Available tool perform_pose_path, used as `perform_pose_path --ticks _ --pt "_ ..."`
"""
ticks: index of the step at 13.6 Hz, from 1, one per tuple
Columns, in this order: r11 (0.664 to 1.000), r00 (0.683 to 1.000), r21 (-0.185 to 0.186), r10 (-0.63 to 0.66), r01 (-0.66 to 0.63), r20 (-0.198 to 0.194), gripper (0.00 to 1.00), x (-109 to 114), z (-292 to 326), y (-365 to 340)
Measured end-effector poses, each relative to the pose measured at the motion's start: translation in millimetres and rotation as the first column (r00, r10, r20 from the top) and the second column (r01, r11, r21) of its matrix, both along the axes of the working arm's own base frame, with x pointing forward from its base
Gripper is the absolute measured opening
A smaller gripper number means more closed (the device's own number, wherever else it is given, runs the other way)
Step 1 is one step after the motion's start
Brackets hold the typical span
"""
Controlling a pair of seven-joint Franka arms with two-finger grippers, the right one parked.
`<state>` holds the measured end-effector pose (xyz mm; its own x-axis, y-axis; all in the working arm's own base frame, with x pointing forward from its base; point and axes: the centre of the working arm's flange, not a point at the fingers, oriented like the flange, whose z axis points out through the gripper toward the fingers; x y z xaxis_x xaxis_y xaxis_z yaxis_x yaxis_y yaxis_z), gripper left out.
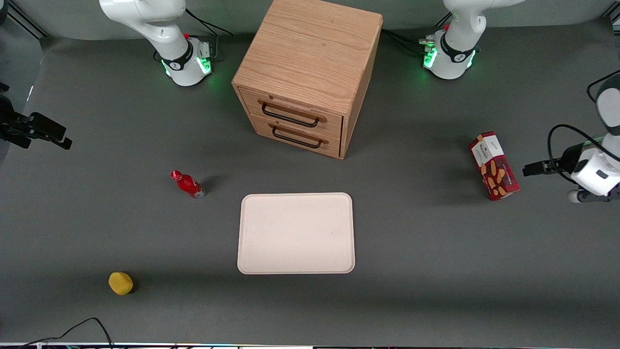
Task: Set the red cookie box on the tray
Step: 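Move the left gripper down over the red plaid cookie box, then close the left gripper on the cookie box and lift it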
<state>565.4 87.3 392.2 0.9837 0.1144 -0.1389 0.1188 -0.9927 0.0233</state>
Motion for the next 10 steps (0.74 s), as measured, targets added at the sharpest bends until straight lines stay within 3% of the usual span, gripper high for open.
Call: perform_pose_path --ticks 7,10 --pt "0.999 0.99 0.025 0.034 -0.038 0.139 1.0 -73 -106 -2" --pt "0.998 0.985 0.03 0.046 -0.052 0.165 1.0 -89 -129 -5"
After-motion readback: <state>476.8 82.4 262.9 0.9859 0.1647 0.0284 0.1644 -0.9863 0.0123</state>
